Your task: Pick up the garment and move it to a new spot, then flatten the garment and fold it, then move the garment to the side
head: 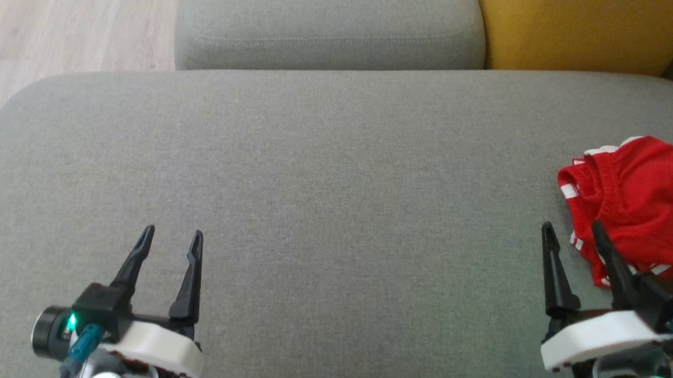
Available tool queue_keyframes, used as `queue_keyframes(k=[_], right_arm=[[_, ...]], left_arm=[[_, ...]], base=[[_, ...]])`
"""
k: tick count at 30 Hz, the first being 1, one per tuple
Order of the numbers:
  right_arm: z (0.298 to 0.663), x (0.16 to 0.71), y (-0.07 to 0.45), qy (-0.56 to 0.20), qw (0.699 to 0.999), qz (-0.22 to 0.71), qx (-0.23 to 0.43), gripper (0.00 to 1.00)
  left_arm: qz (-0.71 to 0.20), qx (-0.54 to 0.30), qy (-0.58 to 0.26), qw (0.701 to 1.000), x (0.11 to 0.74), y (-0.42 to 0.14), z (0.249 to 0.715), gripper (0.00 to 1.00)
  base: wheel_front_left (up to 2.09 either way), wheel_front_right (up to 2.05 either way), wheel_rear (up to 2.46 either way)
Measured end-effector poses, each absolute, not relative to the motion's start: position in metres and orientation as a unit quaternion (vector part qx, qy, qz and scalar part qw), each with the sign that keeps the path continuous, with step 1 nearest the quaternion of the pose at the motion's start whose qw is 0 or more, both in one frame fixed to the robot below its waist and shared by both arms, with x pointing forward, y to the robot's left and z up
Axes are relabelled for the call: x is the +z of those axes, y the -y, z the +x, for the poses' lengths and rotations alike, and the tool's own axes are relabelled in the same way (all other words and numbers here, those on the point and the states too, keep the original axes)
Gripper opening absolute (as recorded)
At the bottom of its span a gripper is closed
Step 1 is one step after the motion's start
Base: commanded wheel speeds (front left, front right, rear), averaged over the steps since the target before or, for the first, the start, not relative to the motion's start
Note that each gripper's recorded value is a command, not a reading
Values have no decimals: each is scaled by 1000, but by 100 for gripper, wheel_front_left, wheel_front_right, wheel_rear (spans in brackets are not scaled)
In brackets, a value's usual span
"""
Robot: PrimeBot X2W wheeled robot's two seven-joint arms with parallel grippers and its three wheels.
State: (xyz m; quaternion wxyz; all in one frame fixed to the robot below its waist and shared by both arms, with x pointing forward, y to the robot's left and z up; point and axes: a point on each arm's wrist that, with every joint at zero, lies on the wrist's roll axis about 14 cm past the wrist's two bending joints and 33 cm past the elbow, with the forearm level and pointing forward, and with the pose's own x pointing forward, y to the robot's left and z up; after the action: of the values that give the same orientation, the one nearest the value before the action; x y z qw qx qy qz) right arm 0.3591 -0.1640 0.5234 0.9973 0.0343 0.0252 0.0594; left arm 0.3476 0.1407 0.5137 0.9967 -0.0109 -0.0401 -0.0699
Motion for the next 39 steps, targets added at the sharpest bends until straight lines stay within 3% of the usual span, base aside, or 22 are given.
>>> queue_keyframes(k=[39], right_arm=[[356,518,159,-37,996,38,67,100]], left_arm=[[5,-49,28,998,509,-154,335,100]], base=[[0,0,0]])
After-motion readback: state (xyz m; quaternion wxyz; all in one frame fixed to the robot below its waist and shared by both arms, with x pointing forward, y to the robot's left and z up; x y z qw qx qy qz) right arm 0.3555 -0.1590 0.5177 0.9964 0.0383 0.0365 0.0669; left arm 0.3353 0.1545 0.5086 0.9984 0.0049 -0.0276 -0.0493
